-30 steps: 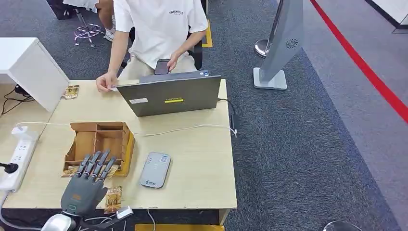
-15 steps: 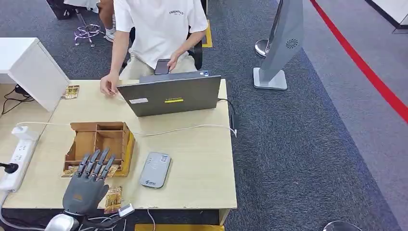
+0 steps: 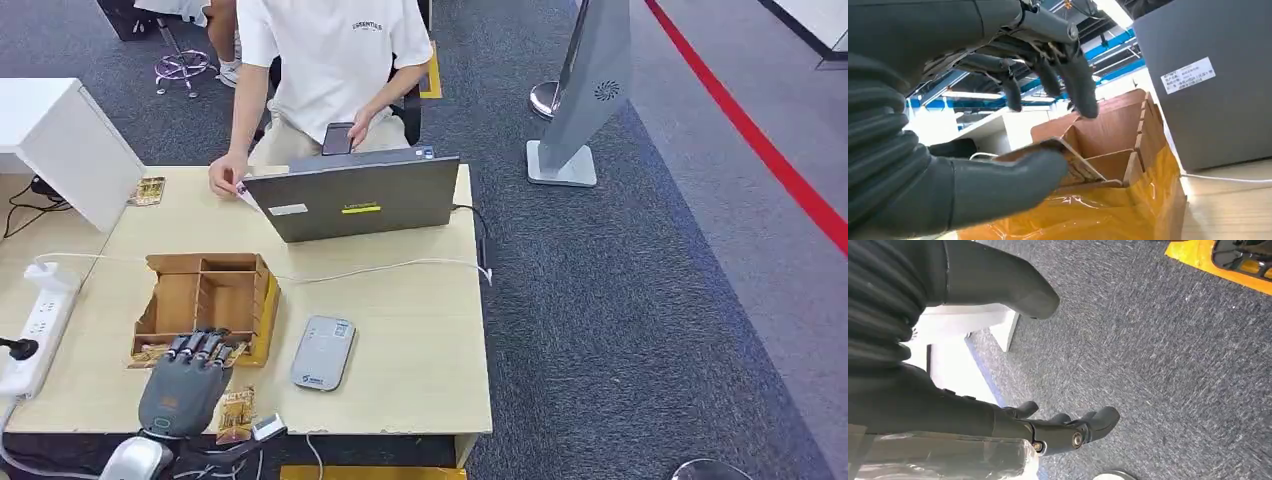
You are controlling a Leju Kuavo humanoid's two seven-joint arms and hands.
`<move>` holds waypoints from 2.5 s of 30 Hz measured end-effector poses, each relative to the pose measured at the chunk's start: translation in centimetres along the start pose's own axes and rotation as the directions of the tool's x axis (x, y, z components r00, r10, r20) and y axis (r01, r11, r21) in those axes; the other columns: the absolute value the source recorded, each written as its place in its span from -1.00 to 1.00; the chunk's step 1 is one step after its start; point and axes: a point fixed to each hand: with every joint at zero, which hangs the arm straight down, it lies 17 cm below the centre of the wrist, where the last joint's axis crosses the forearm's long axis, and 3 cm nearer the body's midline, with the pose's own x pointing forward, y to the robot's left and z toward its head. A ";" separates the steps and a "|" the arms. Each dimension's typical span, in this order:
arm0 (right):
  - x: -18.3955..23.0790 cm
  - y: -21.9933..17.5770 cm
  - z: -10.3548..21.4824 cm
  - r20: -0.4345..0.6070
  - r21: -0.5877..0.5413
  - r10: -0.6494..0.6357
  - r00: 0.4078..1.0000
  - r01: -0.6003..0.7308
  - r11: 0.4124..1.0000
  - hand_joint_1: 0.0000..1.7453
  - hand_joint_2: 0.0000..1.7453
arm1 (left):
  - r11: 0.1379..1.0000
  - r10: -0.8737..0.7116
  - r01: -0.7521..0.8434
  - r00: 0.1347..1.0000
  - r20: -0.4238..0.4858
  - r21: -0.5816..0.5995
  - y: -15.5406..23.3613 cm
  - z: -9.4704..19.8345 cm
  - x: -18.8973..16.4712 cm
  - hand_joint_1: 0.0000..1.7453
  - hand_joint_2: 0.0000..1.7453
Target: Pass the card to the sensor for recognition and then transmit it.
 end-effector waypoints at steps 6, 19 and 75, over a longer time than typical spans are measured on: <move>0.2 0.2 0.1 0.007 0.003 0.015 1.000 -0.015 1.000 -1.00 1.00 | 1.000 0.011 -0.011 1.000 -0.008 -0.011 -0.3 -0.1 -0.1 1.00 1.00; 0.3 0.2 0.1 0.008 0.005 0.023 1.000 -0.023 1.000 -1.00 1.00 | 0.999 0.025 -0.025 1.000 -0.009 -0.024 -0.5 -0.6 -0.2 1.00 1.00; 3.0 1.7 0.7 0.122 0.024 0.257 0.959 -0.262 0.965 -1.00 1.00 | 0.834 -0.223 0.327 0.937 -0.271 0.444 24.5 -23.9 -14.1 1.00 1.00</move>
